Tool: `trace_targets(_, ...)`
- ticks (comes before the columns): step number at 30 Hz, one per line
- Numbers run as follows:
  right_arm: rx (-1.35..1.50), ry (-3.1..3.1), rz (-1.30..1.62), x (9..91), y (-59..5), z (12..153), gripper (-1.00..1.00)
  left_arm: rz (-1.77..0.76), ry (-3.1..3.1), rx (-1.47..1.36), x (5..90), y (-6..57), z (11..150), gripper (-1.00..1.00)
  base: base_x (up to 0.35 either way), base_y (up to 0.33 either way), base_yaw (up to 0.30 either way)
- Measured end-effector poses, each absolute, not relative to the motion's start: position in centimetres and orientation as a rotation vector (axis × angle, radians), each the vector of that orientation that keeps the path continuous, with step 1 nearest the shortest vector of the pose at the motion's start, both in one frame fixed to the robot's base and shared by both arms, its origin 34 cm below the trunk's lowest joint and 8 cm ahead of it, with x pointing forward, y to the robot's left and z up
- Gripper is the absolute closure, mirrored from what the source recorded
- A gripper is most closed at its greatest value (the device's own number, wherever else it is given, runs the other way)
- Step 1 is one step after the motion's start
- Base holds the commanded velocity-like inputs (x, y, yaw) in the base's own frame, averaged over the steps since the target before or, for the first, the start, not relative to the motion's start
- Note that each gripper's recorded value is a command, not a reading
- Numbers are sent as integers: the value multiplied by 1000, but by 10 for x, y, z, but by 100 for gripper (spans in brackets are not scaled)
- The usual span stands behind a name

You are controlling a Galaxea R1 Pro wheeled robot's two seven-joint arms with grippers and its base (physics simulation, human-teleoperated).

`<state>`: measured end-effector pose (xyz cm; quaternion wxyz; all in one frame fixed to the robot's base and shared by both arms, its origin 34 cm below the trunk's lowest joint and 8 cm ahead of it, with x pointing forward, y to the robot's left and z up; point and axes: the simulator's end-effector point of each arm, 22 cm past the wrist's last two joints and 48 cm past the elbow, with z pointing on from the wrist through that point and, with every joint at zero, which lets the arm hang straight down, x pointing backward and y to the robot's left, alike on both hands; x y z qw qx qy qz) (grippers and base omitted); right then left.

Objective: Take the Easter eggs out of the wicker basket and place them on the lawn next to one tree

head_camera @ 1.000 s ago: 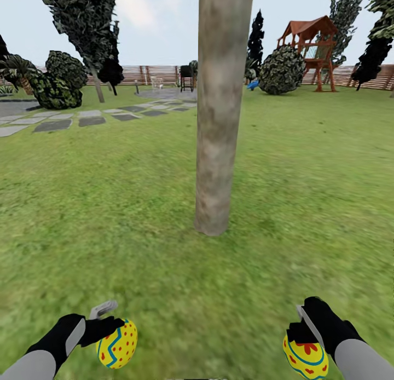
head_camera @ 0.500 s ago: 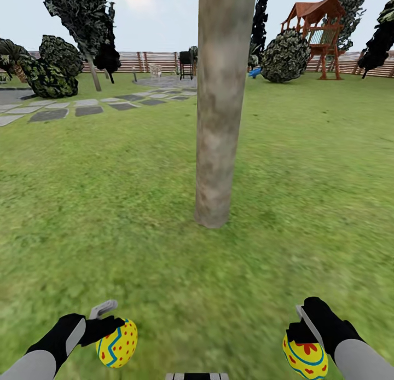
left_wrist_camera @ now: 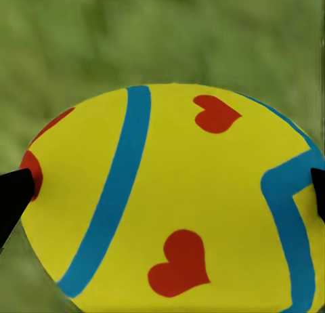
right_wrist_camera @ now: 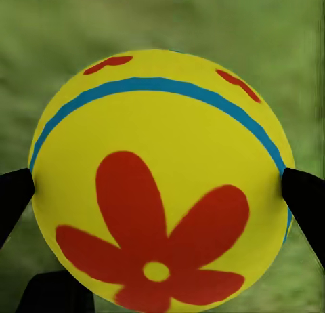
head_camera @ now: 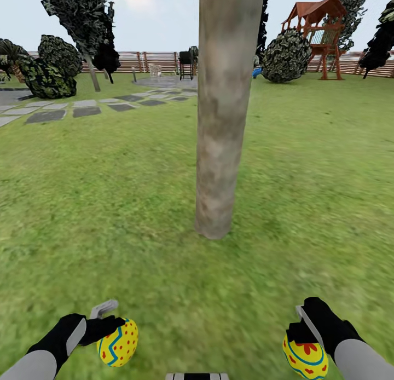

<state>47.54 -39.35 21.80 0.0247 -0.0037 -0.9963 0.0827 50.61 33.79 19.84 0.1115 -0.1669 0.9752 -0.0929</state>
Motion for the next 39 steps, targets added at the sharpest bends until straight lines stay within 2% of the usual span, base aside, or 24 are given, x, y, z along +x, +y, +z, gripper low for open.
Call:
trace_targets(22,-10,-3082,252,476,-391,218,100,-275,2864,-489,506,337,198,100,328,0,0)
trace_targets(39,-6,-3036,252,462,-393,199,100,-255,2909,-508,492,339,178,100,14,0,0)
